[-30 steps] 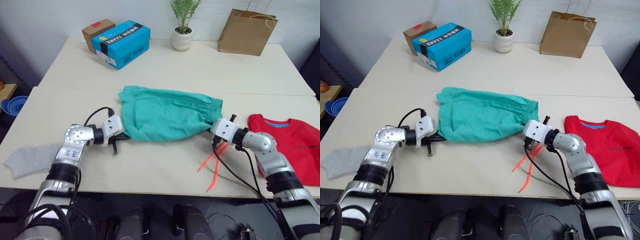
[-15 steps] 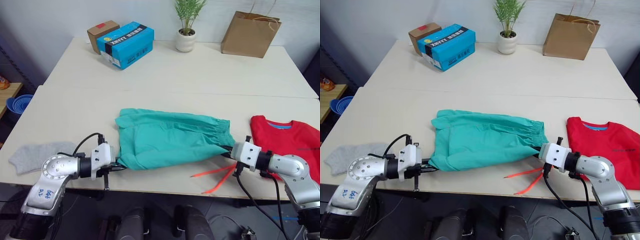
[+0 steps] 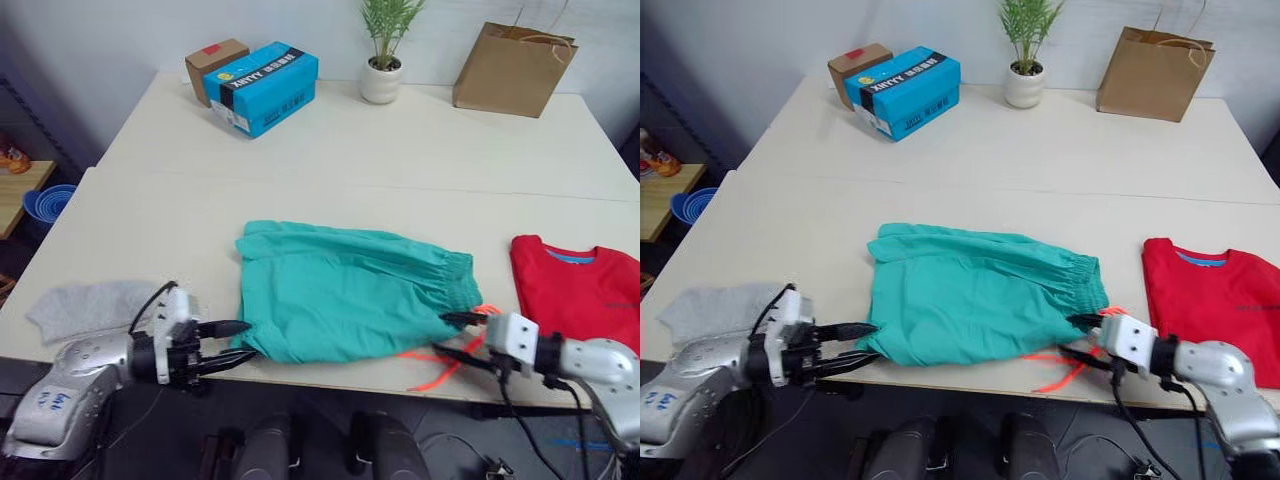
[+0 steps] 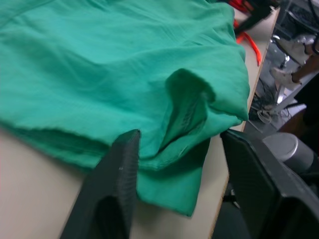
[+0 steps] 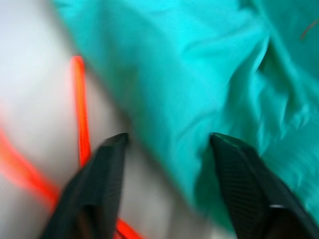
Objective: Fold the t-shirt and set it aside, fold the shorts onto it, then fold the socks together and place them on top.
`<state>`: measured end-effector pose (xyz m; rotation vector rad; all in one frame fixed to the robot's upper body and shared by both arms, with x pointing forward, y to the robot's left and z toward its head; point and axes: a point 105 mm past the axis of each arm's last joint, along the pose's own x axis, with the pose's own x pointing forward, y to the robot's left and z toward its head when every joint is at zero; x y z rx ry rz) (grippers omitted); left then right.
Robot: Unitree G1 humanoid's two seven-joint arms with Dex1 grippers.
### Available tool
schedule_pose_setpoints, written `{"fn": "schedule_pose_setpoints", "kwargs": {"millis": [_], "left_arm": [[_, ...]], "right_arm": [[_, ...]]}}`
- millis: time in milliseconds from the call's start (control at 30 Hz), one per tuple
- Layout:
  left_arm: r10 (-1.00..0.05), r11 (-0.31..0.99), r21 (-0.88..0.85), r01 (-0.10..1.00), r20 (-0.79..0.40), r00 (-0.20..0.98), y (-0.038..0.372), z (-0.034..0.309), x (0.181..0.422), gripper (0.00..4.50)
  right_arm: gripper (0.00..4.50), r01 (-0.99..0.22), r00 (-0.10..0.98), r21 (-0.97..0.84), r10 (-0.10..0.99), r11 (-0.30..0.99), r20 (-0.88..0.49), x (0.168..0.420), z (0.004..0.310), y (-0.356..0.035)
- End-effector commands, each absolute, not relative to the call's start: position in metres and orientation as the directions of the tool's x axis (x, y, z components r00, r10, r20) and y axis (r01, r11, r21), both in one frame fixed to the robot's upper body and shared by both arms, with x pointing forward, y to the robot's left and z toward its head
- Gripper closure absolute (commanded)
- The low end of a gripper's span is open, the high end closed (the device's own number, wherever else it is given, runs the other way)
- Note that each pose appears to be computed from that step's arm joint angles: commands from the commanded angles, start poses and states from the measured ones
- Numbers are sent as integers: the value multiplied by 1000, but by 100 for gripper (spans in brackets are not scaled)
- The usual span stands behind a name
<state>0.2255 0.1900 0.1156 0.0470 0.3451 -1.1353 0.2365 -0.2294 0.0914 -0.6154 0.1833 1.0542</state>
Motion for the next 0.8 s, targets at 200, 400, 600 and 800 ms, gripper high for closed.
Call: {"fn": "schedule_pose_setpoints", "kwargs": {"millis": [200,400,600,800], "left_arm": [[-919,390,-249,887,-160,359,208,168,217,136],[-924,378,-100,920,9,381,166,197,255,259],[-954,288,29,957,-82,290,107,145,267,449],[-875,438,32,898,-212,434,114,77,281,449]], "right_arm": [[215,-878,479,-105,841,468,-254,218,153,-226],[408,-855,500,-213,861,474,-93,248,166,-178],[450,-785,591,-243,807,569,-19,280,139,-137],[450,-677,707,-239,705,696,51,299,119,-130]]}}
